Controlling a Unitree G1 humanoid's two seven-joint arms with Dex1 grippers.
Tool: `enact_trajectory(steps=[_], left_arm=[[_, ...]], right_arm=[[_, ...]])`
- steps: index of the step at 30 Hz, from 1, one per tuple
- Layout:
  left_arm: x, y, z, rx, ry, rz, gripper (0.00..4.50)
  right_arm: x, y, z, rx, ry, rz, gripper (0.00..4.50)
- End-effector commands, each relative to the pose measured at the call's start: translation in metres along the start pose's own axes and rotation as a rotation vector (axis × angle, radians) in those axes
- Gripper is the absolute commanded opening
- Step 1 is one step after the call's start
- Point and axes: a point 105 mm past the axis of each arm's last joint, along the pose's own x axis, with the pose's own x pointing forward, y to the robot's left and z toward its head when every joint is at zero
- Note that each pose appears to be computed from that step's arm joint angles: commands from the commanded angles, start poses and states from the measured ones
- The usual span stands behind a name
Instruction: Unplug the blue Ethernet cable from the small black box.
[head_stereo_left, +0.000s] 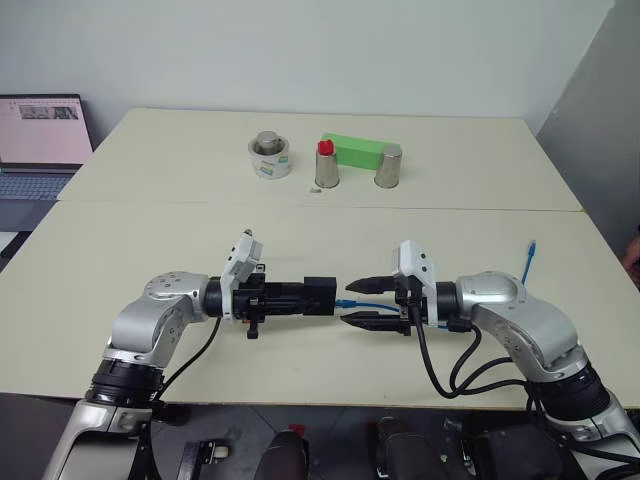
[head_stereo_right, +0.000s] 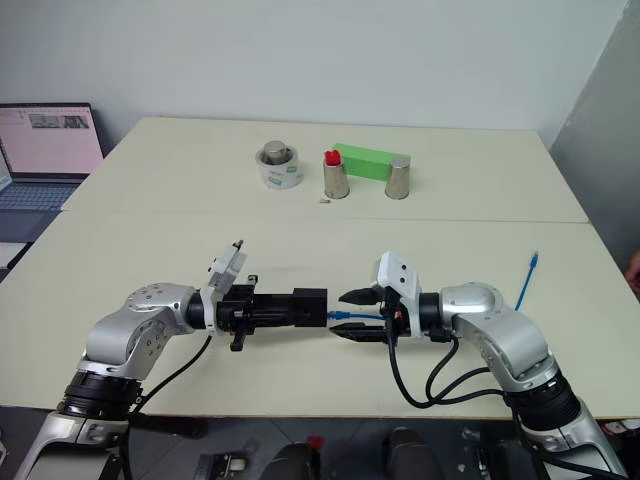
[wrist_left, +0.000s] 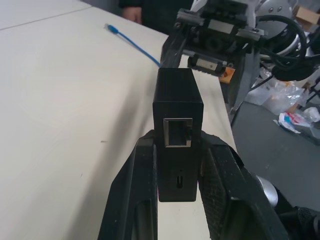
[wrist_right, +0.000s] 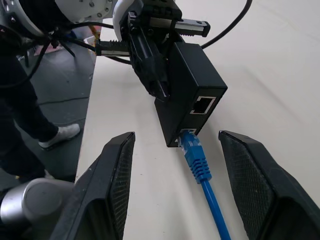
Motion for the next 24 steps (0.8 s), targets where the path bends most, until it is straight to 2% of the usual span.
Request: enact_trajectory(steps=[1,13,14,16,23,24], left_arm=[[-0.0006,-0.0049,0.0125,0.070,-0.007,-0.027,0.76],[0.0000,-0.0056,0.0122,0.078,0.001,-0.022,0.76],[0.0004,-0.0060,0.0123,0.077,0.001,-0.023,0.76],[0.0011,-0.0071,0.0118,0.080,0.006,-0.027,0.76],[0.0028,-0.0096,0.0074,0.104,0.035,-0.037,0.76],[0.0033,-0.0104,0.0057,0.110,0.046,-0.043,0.76]], right_arm=[[0.0007,0.0006,0.0056,0.021,-0.014,0.030,2.82],[0.0078,-0.0032,0.0008,0.066,0.015,0.065,2.82],[0.0082,-0.0035,0.0006,0.064,0.016,0.064,2.53],[0.0086,-0.0039,0.0003,0.064,0.018,0.064,2.28],[0.0098,-0.0003,0.0008,0.079,0.019,0.090,0.86],[0.0101,0.0006,0.0010,0.082,0.019,0.096,0.54]])
